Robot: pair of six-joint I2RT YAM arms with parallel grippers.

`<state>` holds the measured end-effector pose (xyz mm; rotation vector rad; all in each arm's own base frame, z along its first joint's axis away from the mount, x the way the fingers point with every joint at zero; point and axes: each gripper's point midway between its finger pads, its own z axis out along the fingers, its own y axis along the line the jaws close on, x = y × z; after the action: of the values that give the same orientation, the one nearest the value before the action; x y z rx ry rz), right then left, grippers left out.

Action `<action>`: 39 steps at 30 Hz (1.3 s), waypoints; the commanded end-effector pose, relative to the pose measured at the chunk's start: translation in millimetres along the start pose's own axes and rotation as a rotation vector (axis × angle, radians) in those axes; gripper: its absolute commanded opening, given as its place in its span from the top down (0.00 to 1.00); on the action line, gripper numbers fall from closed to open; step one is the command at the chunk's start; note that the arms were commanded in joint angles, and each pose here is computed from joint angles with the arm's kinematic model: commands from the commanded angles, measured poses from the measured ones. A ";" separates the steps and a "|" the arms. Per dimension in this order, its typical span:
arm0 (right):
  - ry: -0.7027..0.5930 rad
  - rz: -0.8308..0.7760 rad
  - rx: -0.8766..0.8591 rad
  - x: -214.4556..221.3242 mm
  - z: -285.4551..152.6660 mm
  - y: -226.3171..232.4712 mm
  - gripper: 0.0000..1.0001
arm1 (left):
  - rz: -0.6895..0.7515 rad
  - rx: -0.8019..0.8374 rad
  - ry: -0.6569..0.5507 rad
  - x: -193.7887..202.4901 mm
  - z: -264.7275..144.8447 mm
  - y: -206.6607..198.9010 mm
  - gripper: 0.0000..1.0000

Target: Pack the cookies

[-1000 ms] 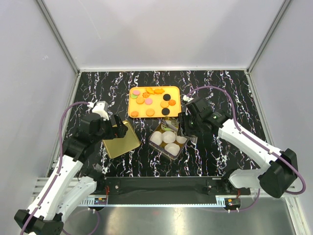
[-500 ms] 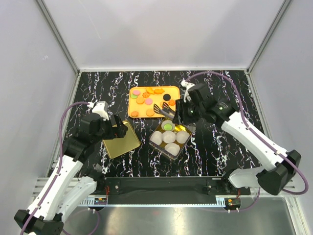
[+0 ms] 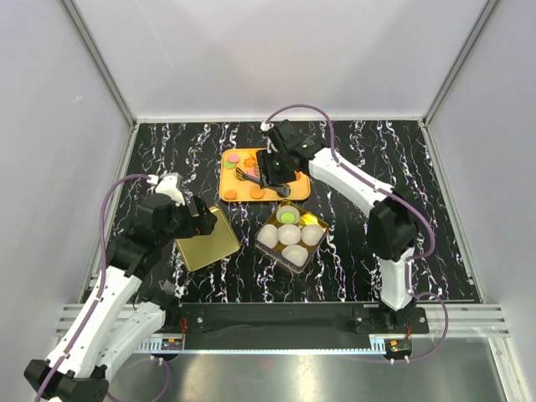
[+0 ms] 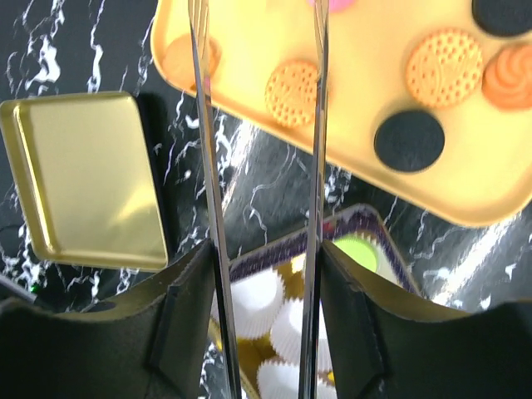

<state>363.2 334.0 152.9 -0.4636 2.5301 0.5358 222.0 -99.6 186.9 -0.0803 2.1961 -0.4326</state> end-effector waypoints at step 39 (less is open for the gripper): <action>0.027 -0.185 0.212 -16.4 71.9 14.0 0.45 | -0.005 -0.006 -0.042 -6.5 -4.4 -0.1 0.01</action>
<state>395.1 377.7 92.4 -0.6066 2.5517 0.2163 221.2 -98.9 189.6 -0.0838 2.1827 -0.4303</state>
